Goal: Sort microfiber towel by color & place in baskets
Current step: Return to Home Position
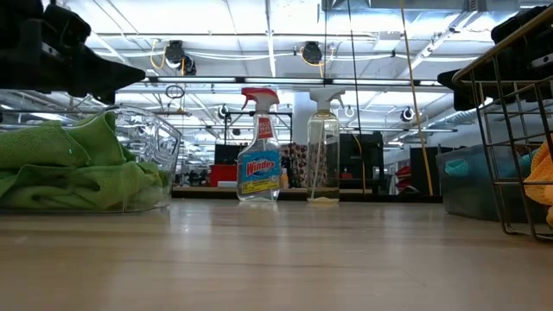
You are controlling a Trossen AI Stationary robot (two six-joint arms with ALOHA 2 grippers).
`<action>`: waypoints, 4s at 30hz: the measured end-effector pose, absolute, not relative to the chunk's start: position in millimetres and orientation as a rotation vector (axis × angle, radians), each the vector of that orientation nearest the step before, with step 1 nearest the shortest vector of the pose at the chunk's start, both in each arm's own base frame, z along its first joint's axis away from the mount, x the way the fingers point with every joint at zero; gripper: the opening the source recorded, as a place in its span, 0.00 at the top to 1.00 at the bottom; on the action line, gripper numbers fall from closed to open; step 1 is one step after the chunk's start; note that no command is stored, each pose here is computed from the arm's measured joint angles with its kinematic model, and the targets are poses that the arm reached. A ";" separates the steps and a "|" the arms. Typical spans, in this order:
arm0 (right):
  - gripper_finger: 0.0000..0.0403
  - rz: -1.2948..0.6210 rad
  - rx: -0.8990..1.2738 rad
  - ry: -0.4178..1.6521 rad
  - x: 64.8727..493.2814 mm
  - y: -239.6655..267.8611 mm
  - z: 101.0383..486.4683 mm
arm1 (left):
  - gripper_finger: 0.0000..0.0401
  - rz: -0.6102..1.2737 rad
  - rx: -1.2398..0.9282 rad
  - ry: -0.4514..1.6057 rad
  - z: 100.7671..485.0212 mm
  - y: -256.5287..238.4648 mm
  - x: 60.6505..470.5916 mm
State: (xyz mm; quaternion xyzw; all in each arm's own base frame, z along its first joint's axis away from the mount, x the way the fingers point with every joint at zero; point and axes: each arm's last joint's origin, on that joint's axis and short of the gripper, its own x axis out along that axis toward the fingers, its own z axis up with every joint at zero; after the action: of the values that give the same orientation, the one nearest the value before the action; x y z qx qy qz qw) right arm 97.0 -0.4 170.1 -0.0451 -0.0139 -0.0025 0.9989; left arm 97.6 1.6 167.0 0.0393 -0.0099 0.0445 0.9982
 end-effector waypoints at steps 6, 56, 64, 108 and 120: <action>1.00 -0.005 -0.090 -0.028 97.0 -0.4 170.0 | 0.97 0.092 0.059 -0.021 167.1 1.9 97.6; 1.00 -0.005 -0.090 -0.028 97.0 -0.5 170.0 | 0.95 0.094 0.058 -0.025 167.4 1.9 97.6; 1.00 -0.005 -0.090 -0.028 97.1 -0.4 170.0 | 0.95 0.094 0.058 -0.025 167.4 1.9 97.6; 1.00 -0.005 -0.090 -0.027 97.1 -0.5 170.0 | 0.95 0.094 0.058 -0.025 167.4 1.9 97.6; 1.00 -0.005 -0.090 -0.028 97.0 -0.5 170.0 | 0.95 0.094 0.058 -0.025 167.5 1.9 97.6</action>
State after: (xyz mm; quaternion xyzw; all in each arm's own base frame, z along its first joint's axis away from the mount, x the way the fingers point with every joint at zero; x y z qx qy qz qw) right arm 97.0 -0.5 170.0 -0.0450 -0.0139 -0.0026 0.9989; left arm 97.6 1.9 167.5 0.0288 -0.0127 0.0472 0.9984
